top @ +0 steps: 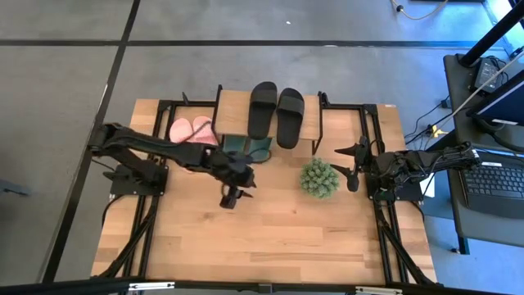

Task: Pick and place slides into the shelf
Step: Put the left pink slide under the shelf

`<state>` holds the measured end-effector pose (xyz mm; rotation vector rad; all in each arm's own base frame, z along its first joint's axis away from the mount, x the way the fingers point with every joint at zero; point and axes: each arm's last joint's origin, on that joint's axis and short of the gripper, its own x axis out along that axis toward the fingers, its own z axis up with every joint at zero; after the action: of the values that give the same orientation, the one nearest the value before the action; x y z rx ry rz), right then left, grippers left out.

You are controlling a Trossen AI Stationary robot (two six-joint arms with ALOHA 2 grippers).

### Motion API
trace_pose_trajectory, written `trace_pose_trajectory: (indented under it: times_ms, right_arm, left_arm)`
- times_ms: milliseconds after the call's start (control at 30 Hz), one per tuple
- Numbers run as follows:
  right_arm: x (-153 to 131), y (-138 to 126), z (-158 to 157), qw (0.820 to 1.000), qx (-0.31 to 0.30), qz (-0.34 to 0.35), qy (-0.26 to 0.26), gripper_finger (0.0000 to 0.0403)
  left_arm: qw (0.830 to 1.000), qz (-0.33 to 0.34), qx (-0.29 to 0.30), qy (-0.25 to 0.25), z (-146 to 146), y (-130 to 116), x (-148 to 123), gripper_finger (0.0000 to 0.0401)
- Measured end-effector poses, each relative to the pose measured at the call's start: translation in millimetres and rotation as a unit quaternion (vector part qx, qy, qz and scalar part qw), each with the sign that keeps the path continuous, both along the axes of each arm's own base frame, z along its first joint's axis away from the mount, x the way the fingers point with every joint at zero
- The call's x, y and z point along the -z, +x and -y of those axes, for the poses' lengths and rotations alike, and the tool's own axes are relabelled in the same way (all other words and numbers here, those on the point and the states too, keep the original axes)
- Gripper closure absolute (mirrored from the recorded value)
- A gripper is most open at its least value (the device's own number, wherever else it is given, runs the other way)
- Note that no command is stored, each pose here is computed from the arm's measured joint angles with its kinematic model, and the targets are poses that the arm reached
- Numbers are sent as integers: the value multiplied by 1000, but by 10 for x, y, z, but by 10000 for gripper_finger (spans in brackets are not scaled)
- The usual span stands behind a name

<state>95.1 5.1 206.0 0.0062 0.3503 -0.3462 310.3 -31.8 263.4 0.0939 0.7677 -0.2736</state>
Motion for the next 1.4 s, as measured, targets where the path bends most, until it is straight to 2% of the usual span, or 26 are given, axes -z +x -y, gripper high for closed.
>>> trace_pose_trajectory:
  times_ms: [100,200,433,667,800,1033,1400]
  right_arm:
    - [-3,1,0,1000,0,2,0,130]
    - [-4,1,0,1000,0,2,0,130]
    - [-5,2,0,1000,0,2,-1,130]
    - [-10,4,0,1000,0,5,1,130]
    - [-13,5,-1,1000,0,8,2,130]
    - [-27,11,-2,1000,0,16,4,130]
    - [-57,21,-4,999,0,32,6,130]
  left_arm:
    - [998,67,6,-11,41,-165,-136,241]
    - [993,119,0,-26,38,-400,-141,241]
    - [975,210,-42,-54,-35,-934,32,241]
    - [958,277,-43,-67,-76,-1283,247,241]
    - [953,291,-50,-71,-93,-1405,384,241]
    - [943,293,-147,-60,-162,-1527,569,241]
    - [934,310,-167,-56,-189,-1644,799,241]
